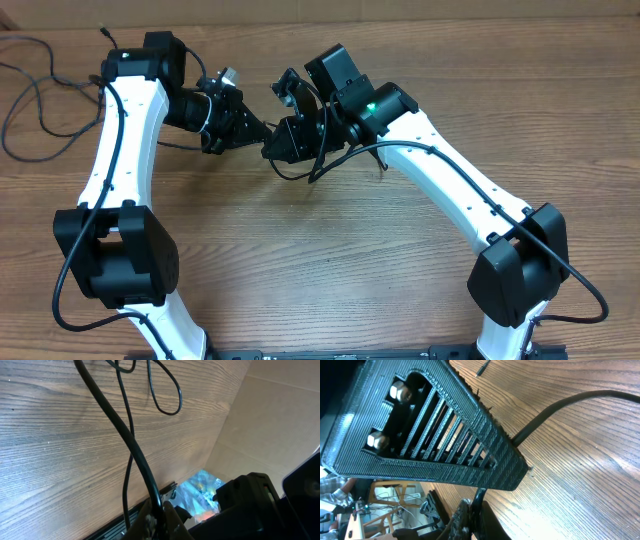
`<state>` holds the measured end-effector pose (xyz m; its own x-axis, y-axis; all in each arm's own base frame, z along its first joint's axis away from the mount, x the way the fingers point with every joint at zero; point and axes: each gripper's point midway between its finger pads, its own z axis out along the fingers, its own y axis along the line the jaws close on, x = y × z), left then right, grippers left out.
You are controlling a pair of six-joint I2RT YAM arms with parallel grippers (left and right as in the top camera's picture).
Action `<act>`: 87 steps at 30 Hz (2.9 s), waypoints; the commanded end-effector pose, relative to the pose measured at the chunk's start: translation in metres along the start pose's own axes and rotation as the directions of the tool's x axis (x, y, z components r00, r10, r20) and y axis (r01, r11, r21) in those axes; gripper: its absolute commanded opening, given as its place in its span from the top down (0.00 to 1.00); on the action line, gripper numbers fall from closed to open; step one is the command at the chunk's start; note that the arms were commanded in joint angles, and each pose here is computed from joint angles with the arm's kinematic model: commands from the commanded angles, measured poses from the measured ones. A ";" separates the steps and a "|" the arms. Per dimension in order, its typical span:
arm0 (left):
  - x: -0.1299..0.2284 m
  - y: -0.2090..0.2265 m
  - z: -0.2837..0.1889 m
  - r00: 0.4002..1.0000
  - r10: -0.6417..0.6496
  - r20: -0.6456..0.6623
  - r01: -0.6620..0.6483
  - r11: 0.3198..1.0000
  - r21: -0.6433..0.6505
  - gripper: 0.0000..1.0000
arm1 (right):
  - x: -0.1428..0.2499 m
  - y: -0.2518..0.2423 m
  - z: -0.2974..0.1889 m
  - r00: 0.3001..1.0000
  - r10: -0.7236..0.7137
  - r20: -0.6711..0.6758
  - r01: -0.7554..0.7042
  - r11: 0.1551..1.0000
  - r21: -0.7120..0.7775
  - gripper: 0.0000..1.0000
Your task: Untangle cables
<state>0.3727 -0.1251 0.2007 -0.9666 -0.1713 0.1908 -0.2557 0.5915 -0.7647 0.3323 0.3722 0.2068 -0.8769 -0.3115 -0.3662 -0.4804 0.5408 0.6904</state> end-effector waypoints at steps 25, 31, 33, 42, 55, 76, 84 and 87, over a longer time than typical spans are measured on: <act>-0.026 -0.168 -0.182 0.695 0.348 0.629 -0.367 0.924 -0.105 0.96 | 0.042 -0.199 -0.189 0.792 0.561 0.243 -0.608 0.683 0.405 0.00; -0.035 -0.211 -0.215 0.603 0.293 0.742 -0.441 0.897 0.004 0.96 | 0.040 -0.191 -0.179 0.821 0.530 0.214 -0.568 0.712 0.414 0.00; -0.054 -0.193 -0.237 0.561 0.177 0.809 -0.309 0.951 0.007 0.96 | 0.040 -0.190 -0.177 0.824 0.527 0.210 -0.563 0.713 0.417 0.00; -0.080 -0.040 -0.399 0.009 0.021 1.000 0.311 0.950 -0.022 0.96 | 0.042 -0.191 -0.177 0.835 0.514 0.198 -0.545 0.716 0.436 0.00; -0.073 -0.100 -0.382 0.234 0.130 0.963 -0.119 0.987 -0.105 0.96 | 0.040 -0.192 -0.177 0.838 0.505 0.206 -0.541 0.721 0.433 0.00; 0.103 0.024 -0.414 -0.150 -0.007 0.989 0.709 0.696 0.112 0.96 | 0.038 -0.192 -0.177 0.842 0.497 0.210 -0.536 0.725 0.432 0.00; 0.127 0.080 -0.439 -0.261 0.021 0.965 0.832 0.512 0.214 0.96 | 0.038 -0.192 -0.177 0.842 0.497 0.210 -0.536 0.725 0.432 0.00; 0.137 0.132 -0.435 -0.302 -0.044 0.952 0.887 0.353 0.298 0.96 | 0.037 -0.192 -0.177 0.842 0.497 0.211 -0.536 0.726 0.432 0.00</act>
<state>0.2241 0.2510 0.4215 0.2395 -0.7338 -0.6357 -0.9391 -0.0087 -0.3436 0.3920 0.1179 0.1506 -0.9833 0.1793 -0.0303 0.1501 0.8943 0.4215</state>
